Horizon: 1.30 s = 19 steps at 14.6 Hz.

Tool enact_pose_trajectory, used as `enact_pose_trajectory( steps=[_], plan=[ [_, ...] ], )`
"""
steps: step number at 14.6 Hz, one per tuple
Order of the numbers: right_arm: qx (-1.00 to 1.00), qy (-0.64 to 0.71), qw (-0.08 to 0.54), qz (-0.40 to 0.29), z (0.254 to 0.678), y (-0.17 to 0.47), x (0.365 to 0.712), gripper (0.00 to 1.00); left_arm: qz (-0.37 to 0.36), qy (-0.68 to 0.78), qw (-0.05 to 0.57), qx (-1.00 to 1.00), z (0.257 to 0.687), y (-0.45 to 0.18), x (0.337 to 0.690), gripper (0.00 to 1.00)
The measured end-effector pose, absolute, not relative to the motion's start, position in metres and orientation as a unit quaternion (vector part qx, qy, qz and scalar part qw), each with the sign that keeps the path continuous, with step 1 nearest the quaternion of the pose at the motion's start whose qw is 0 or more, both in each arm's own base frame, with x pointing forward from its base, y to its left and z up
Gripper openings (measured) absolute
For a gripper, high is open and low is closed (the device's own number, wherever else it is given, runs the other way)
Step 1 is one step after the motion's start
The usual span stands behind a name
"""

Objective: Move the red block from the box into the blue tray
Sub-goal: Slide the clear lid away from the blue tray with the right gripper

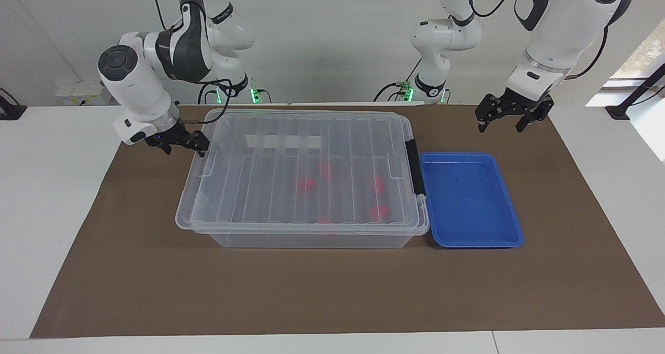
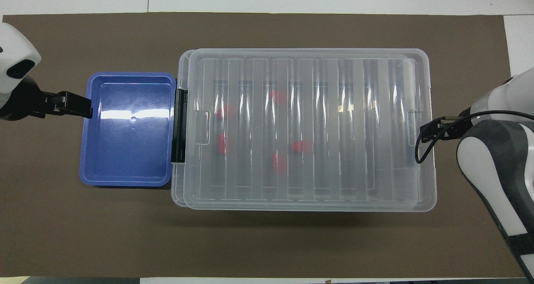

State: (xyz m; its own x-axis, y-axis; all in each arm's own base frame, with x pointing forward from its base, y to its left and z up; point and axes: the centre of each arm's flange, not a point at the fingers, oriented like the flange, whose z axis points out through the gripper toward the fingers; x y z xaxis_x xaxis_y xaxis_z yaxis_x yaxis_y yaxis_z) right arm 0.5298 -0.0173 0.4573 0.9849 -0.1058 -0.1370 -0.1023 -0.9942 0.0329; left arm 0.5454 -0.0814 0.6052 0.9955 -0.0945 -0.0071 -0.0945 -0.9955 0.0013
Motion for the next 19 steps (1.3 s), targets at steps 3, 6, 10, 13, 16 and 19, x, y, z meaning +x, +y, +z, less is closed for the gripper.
enact_pose_trajectory(
  steps=[3,6,10,13,16,19],
  plan=[
    [0.997,-0.049,0.01,-0.067,0.456,-0.042,0.529,1.0,-0.004,-0.047,0.0,0.999,0.605,-0.081,0.545,1.0],
    [0.997,-0.045,0.008,-0.057,0.457,-0.065,0.528,1.0,-0.004,-0.047,0.0,0.999,0.605,-0.081,0.545,1.0],
    [0.999,-0.03,0.006,-0.045,0.458,-0.1,0.526,1.0,-0.004,-0.047,0.0,0.999,0.605,-0.081,0.545,1.0],
    [0.999,-0.018,0.009,-0.04,0.459,-0.12,0.523,1.0,-0.004,-0.047,0.0,0.999,0.605,-0.081,0.545,1.0],
    [0.999,-0.005,0.017,-0.034,0.46,-0.137,0.521,1.0,-0.004,-0.047,0.0,0.999,0.605,-0.081,0.545,1.0],
    [0.999,0.008,0.026,-0.026,0.462,-0.157,0.518,1.0,-0.004,-0.047,0.0,0.999,0.605,-0.081,0.545,1.0]
  ],
)
